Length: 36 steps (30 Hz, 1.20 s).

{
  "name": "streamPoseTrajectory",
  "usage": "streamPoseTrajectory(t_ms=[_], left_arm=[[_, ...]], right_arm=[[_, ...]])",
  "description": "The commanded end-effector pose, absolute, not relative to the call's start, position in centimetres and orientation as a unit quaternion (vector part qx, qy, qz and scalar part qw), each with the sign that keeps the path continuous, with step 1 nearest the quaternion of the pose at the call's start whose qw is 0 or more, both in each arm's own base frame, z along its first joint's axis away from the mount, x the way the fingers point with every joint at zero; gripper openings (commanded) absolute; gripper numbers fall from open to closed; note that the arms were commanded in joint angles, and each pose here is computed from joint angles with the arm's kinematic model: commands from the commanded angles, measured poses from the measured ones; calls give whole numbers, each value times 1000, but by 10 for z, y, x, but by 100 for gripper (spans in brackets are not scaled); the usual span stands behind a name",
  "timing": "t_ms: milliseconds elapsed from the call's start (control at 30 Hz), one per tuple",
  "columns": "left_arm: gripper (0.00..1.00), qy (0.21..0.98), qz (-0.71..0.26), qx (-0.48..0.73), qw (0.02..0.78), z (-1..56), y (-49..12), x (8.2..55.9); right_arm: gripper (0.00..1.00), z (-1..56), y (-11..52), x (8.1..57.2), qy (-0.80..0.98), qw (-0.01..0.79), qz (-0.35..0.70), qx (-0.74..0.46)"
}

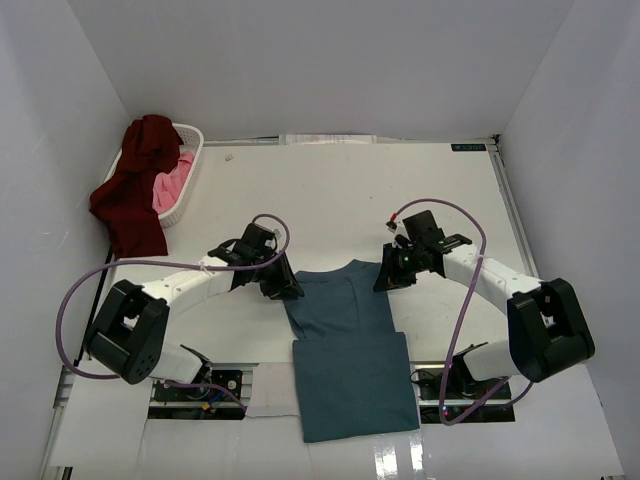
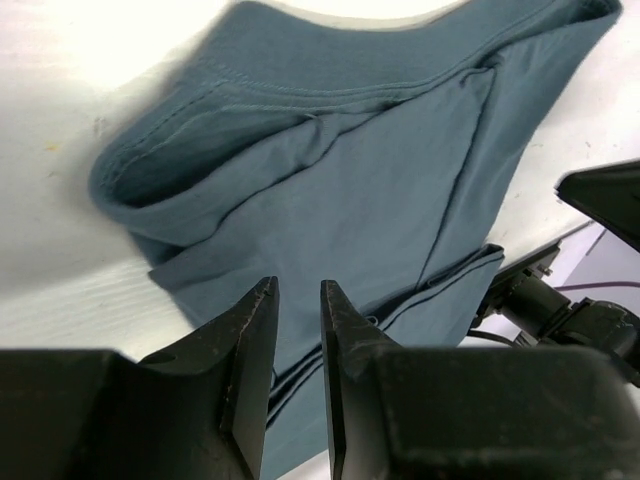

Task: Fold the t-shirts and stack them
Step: Grab one side of the 2/3 rectangular tshirt with both arms

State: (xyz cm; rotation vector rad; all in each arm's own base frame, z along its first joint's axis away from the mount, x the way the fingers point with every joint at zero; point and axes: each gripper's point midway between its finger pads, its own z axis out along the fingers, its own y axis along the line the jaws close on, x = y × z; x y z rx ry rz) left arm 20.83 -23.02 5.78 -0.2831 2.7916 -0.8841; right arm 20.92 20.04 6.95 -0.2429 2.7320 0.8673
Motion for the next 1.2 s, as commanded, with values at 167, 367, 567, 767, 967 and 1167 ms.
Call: streamPoseTrajectory(t_ms=[167, 367, 567, 767, 967, 1167], left_arm=[[34, 935, -326, -64, 125, 75, -243, 226], [29, 943, -313, -65, 96, 48, -243, 221], [25, 949, -298, -64, 79, 24, -241, 219], [25, 958, -267, -69, 83, 3, -226, 242], [24, 956, -260, -101, 94, -8, -197, 286], [23, 955, -243, -118, 122, -10, -196, 336]], right_arm=[[11, 66, 219, 237, 936, 151, 298, -114], [10, 45, 224, 239, 941, 131, 287, -118], [9, 34, 225, 247, 946, 126, 274, -117], [9, 18, 226, 266, 952, 117, 259, -109], [8, 16, 235, 302, 953, 127, 258, -101], [8, 16, 243, 338, 955, 131, 250, -91]])
